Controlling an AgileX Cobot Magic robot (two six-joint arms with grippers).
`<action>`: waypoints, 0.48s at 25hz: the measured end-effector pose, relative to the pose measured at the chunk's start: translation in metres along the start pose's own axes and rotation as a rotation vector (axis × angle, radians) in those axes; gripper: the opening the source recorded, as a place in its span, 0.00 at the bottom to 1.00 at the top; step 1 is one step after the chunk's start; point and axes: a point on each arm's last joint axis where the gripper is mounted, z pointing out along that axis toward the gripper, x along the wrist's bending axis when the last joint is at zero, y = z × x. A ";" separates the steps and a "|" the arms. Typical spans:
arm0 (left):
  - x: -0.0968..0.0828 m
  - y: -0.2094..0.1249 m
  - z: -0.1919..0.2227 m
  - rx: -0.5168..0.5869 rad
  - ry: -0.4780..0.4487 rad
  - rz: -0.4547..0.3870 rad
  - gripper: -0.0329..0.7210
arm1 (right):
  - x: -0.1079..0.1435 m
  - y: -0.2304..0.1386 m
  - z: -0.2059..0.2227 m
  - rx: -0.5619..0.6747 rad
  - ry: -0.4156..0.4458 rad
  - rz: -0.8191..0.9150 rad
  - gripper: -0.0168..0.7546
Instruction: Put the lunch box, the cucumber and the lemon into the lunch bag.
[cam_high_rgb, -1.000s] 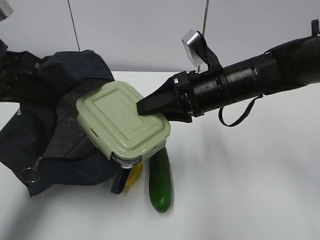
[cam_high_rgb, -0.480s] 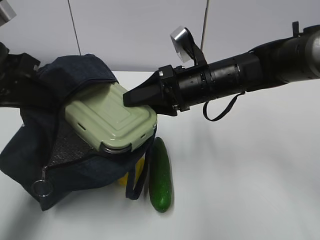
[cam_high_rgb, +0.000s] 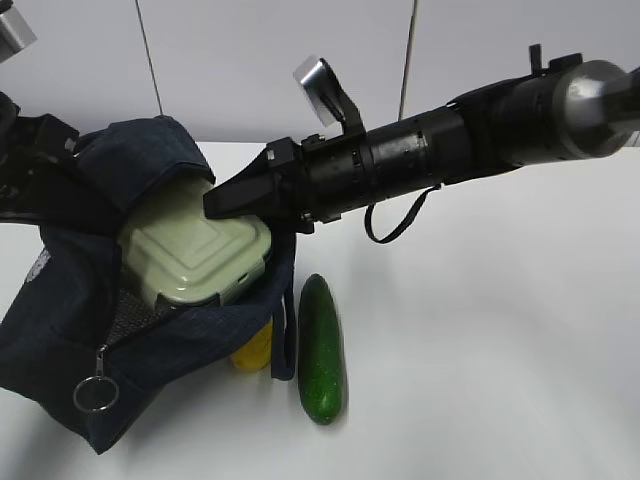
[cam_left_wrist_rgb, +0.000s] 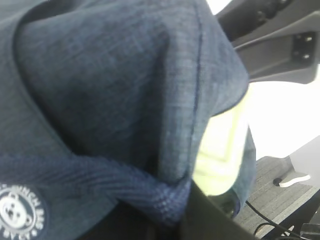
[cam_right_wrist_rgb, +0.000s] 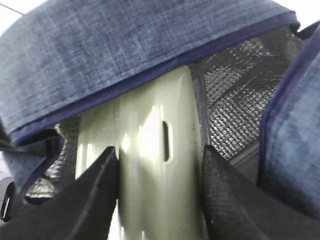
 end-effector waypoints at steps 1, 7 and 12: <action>0.000 0.000 0.000 0.000 0.000 0.002 0.03 | -0.002 0.000 0.005 0.004 0.000 -0.001 0.51; 0.004 -0.001 0.008 0.044 -0.005 -0.001 0.03 | -0.009 -0.004 0.037 0.019 -0.013 0.000 0.51; 0.006 0.000 0.012 0.060 -0.008 0.003 0.03 | -0.015 -0.008 0.060 0.021 -0.038 0.002 0.51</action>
